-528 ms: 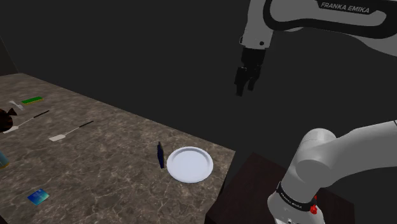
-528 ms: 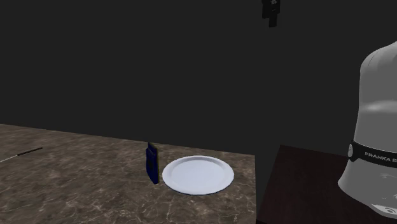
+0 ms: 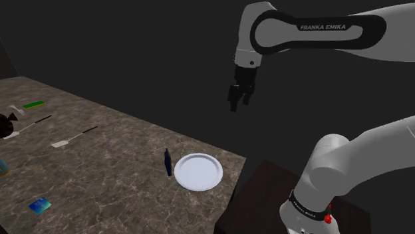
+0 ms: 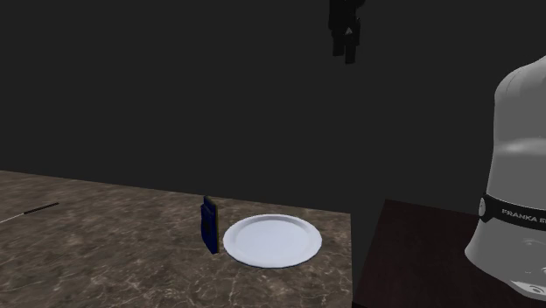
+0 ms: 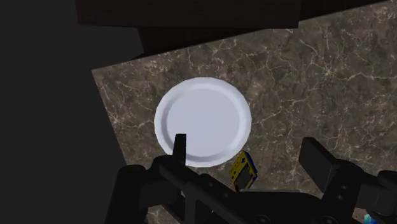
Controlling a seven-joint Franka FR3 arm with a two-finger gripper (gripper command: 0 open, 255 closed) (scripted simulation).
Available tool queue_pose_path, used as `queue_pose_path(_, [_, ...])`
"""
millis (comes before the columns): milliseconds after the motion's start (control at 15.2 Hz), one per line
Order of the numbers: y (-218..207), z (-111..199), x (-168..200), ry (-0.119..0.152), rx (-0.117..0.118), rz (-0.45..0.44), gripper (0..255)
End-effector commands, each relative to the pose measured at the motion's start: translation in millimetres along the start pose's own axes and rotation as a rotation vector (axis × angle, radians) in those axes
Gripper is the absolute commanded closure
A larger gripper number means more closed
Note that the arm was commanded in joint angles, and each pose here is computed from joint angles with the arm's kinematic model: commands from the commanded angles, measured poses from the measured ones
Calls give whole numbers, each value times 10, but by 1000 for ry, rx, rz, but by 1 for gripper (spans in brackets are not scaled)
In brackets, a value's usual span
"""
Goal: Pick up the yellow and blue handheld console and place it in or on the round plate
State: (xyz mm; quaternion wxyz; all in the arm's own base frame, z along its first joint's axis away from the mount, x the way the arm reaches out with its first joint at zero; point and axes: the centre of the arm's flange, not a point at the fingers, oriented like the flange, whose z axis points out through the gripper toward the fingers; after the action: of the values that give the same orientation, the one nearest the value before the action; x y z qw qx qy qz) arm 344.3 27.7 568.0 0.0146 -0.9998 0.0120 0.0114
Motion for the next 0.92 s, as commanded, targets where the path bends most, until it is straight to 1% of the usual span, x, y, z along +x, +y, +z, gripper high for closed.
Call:
queue_pose_path(0, [-69, 217, 163, 1, 1, -5, 0])
queue_pose_path(858, [-530, 1495, 1214, -4, 7, -38, 0])
